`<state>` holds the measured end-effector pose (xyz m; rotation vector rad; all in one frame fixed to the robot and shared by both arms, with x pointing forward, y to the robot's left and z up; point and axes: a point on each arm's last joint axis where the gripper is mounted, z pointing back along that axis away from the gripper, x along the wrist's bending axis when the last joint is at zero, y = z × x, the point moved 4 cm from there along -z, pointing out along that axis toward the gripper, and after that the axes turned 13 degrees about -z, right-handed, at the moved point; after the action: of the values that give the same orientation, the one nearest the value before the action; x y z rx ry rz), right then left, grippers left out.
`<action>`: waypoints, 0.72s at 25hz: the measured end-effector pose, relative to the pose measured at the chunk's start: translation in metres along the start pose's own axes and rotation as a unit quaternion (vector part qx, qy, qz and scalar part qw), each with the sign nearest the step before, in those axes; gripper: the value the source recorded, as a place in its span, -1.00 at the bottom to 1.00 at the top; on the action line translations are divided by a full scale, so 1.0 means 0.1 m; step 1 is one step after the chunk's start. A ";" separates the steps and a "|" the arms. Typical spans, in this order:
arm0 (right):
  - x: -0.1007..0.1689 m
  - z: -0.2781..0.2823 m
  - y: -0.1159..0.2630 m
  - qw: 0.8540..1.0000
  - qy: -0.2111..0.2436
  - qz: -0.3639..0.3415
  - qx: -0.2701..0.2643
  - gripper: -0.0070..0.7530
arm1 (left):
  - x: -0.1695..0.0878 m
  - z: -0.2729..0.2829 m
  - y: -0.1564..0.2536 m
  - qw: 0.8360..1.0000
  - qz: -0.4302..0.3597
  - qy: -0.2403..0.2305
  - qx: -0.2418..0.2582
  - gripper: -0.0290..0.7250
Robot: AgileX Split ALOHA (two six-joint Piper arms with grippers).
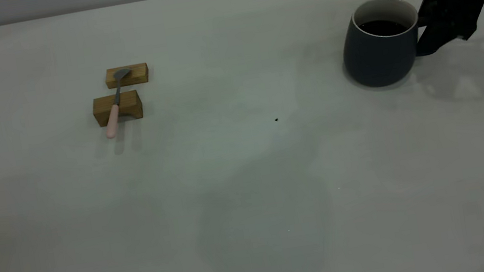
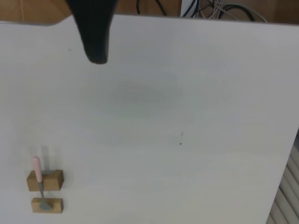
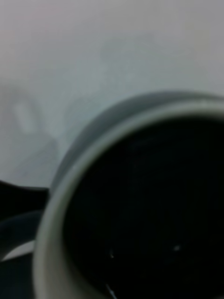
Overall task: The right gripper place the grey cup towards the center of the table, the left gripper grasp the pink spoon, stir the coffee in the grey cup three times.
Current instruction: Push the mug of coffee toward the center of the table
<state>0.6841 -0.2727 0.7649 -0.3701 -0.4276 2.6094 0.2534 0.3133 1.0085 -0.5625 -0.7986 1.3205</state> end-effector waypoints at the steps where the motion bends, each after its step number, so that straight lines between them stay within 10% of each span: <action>1: 0.03 -0.02 -0.02 1.000 -0.004 0.007 -0.002 0.53 | 0.00 0.00 0.00 1.000 0.000 0.000 0.000 0.60; 18: 0.80 -0.25 -1.10 0.991 -0.047 0.090 -0.087 0.53 | 0.00 0.00 0.00 1.000 0.000 0.000 0.000 0.60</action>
<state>0.6684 -0.1353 0.7673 -0.3585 -0.6855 2.7813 0.2534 0.3133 1.0085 -0.5625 -0.7986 1.3205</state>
